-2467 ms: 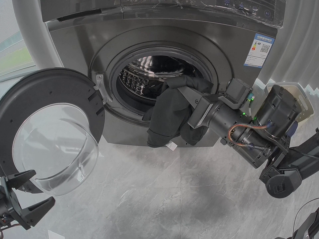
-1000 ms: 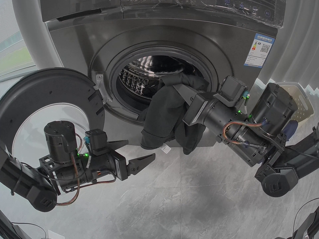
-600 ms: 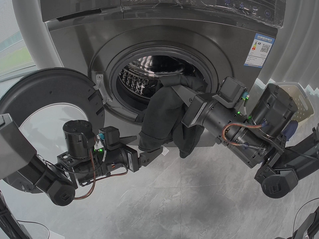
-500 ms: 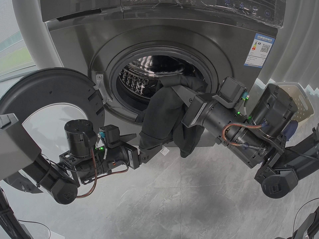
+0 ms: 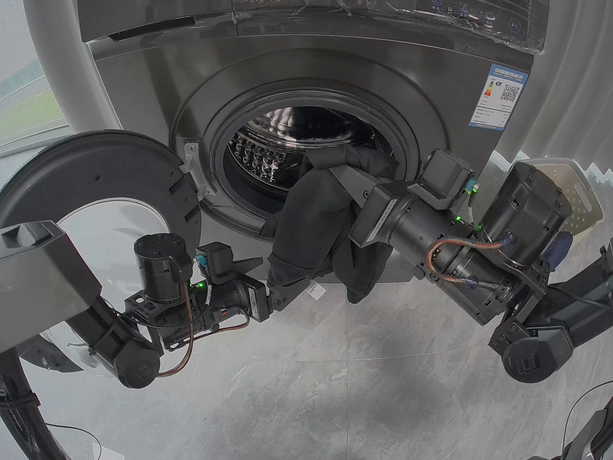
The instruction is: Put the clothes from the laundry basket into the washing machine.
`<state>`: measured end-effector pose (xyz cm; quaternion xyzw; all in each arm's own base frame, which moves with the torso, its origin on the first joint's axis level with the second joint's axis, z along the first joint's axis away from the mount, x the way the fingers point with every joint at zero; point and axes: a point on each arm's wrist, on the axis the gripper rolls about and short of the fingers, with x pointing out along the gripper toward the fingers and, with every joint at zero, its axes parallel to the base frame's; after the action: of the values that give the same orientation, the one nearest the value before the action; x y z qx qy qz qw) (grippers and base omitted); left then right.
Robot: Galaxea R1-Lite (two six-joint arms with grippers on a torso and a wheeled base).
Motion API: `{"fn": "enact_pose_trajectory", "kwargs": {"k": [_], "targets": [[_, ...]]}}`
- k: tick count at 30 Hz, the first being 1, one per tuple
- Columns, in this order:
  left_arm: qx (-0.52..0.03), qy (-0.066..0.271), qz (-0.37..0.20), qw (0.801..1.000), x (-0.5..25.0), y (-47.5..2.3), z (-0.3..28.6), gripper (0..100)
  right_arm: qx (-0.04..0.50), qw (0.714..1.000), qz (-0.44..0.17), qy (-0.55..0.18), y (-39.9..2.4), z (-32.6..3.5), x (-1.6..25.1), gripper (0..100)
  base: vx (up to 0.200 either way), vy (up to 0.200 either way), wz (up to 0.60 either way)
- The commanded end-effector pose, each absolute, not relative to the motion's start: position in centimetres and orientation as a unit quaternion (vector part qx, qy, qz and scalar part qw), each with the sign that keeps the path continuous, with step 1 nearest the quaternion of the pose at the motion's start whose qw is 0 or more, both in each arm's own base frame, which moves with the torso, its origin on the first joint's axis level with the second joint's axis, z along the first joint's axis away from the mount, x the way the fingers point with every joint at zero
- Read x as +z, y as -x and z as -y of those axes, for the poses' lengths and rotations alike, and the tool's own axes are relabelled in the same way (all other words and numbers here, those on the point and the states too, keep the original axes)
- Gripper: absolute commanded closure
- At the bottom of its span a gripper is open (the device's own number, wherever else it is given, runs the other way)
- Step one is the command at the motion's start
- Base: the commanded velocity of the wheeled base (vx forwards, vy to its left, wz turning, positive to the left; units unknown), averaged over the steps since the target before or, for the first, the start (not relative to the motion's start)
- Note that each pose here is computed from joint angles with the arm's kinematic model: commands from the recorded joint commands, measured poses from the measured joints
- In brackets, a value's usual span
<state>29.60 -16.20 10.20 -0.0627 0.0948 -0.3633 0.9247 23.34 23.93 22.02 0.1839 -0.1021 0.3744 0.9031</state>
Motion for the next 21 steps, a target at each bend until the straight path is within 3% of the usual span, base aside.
{"fn": "enact_pose_trajectory", "kwargs": {"k": [1, 9, 10, 21], "targets": [[-0.368, 0.063, -0.093, 0.923, 9.8, -29.9, 16.6, 0, 0.374, 0.903, 0.100, -0.184, -23.3, -23.9, 21.9, 100, 0.000, 0.000, 0.00], [-0.378, 0.065, -0.076, 0.920, 9.2, -30.7, 17.2, 0, 0.374, 0.903, 0.103, -0.183, -23.3, -23.9, 21.8, 100, 0.000, 0.000, 0.00], [-0.379, 0.066, -0.077, 0.920, 9.0, -30.7, 17.2, 100, 0.374, 0.903, 0.104, -0.184, -23.2, -23.8, 21.8, 100, 0.000, 0.000, 0.00], [-0.388, 0.067, -0.067, 0.917, 9.3, -30.5, 17.7, 100, 0.374, 0.904, 0.098, -0.182, -23.2, -23.9, 21.4, 100, 0.000, 0.000, 0.00]]}}
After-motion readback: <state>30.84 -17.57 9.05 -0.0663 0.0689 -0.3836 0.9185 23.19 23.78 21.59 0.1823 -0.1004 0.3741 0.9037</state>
